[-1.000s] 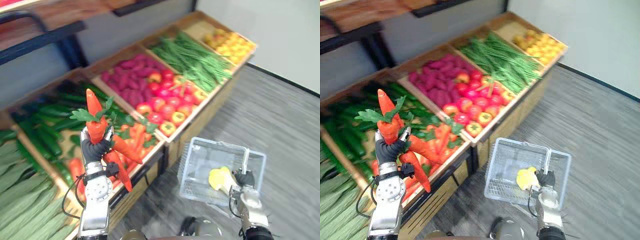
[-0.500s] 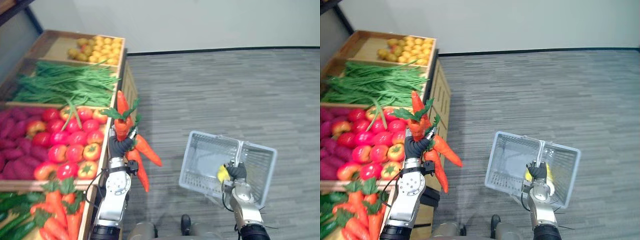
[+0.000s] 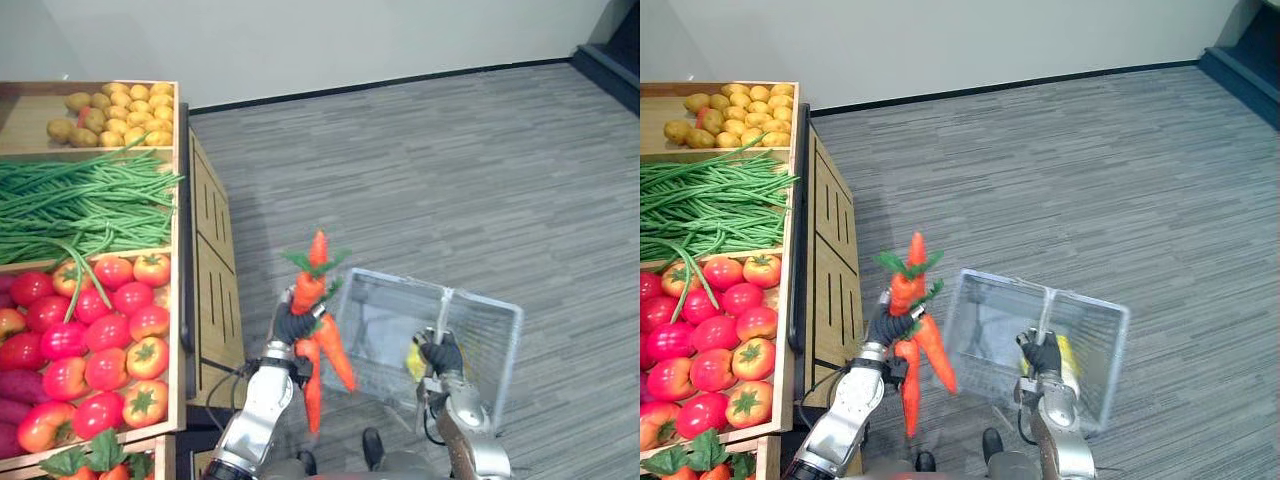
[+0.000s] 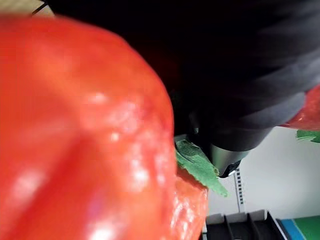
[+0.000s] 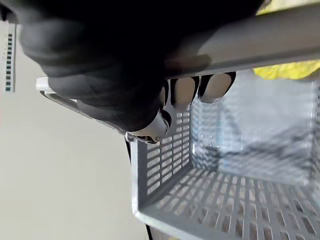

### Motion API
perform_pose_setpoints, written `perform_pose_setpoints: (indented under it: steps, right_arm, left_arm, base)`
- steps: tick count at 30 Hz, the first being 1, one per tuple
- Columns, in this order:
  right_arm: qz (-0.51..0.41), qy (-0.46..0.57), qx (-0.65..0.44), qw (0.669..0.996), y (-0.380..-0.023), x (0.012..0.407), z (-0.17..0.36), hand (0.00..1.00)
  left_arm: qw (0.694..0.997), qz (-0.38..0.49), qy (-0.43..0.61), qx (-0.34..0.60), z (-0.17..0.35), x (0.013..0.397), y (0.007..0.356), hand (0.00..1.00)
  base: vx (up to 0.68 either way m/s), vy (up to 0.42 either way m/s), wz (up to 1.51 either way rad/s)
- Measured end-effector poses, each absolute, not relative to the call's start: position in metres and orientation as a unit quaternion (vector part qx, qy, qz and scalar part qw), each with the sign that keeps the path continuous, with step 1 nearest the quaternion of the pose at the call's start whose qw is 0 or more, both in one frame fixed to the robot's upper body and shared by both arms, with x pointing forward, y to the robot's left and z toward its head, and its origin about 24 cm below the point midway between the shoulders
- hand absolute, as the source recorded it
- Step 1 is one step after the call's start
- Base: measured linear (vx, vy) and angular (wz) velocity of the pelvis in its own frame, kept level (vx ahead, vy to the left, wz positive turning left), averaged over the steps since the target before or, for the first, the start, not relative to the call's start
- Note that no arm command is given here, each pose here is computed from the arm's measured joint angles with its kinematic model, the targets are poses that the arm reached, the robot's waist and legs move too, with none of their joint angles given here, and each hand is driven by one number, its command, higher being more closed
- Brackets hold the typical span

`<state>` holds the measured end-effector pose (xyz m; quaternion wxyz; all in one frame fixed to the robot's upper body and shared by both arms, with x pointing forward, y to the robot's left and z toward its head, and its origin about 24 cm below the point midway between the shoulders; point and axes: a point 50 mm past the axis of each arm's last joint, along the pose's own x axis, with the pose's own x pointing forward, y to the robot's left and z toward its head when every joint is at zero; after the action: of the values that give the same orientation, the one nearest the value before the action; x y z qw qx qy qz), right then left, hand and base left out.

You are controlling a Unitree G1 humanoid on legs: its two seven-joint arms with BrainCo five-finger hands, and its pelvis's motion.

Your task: Pick vegetable in the basket

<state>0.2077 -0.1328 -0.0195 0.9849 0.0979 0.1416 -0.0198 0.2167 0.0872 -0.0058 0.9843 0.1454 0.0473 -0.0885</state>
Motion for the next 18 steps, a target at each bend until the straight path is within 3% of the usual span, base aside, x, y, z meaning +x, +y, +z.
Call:
perform_pose_setpoints:
  steps: [6,13,14,18]
  right_arm:
    - [0.052,0.145,0.139,0.978,-0.101,0.207,-0.016,1.0]
    - [0.087,0.164,0.257,0.948,-0.078,0.203,-0.012,1.0]
    - [0.093,0.164,0.269,0.944,-0.076,0.203,-0.01,1.0]
    - [0.103,0.165,0.308,0.931,-0.072,0.202,-0.005,1.0]
  left_arm:
    - [0.972,-0.123,0.086,0.179,-0.025,0.216,0.08,1.0]
    - [0.957,-0.16,0.088,0.227,-0.031,0.227,0.068,1.0]
    - [0.955,-0.16,0.089,0.233,-0.031,0.229,0.068,0.0]
    - [0.946,-0.164,0.091,0.263,-0.034,0.236,0.069,0.0]
  base:
    - [-0.03,0.019,-0.06]
    - [-0.06,0.051,0.0]
    - [-0.05,0.054,0.02]
    - [-0.01,0.033,0.05]
